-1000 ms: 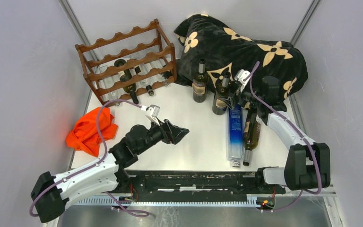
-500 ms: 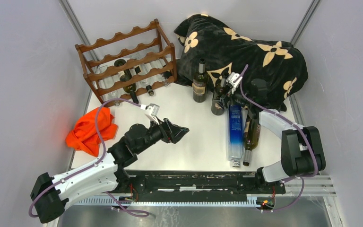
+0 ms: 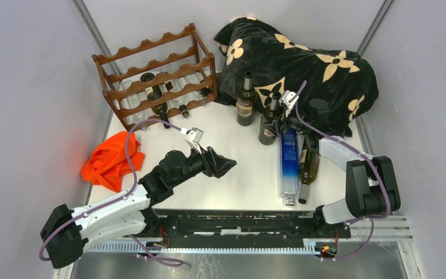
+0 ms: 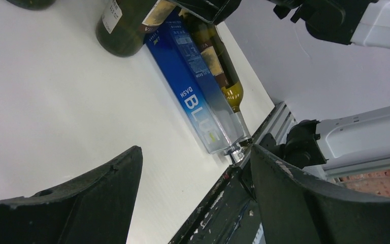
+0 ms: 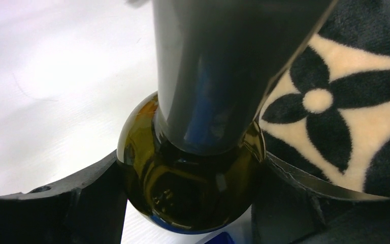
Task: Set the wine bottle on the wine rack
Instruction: Pick up the wine bottle from the center of the board.
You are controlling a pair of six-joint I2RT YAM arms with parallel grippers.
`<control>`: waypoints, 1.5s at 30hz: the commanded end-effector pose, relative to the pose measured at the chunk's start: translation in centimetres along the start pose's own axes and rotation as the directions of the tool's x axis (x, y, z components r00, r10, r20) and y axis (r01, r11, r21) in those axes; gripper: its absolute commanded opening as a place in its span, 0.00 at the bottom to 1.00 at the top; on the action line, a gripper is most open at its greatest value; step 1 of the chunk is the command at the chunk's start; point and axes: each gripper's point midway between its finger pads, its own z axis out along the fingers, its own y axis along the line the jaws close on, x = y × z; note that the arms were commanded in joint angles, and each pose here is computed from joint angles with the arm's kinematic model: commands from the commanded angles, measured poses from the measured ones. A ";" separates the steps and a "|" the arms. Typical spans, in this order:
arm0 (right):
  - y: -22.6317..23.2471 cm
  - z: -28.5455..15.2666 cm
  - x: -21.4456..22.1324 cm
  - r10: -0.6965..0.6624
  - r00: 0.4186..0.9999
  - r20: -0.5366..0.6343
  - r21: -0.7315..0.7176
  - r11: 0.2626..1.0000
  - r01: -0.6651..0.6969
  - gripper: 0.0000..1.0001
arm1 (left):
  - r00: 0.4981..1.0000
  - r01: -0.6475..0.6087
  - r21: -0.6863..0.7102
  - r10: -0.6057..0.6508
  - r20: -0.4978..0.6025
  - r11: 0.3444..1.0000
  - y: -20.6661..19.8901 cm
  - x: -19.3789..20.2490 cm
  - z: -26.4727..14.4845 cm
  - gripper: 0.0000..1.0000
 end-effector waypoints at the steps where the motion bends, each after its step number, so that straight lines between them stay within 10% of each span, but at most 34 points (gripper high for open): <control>1: 1.7 -1.5 -3.5 0.029 0.996 0.090 -0.070 0.997 -0.023 0.15 | 0.992 -0.128 0.093 0.128 -0.001 0.987 -1.8 -0.7 0.7 0.83; 15: 11.8 -6.7 -5.0 0.384 0.920 0.082 -0.408 0.855 -0.320 0.00 | 0.978 -0.196 0.130 0.203 -0.047 0.972 -2.1 0.0 1.9 1.00; 45: 13.5 -7.6 -4.8 0.528 0.845 0.088 -0.429 0.785 -0.446 0.00 | 0.995 -0.015 0.134 0.002 0.098 0.991 -0.9 0.9 1.6 1.00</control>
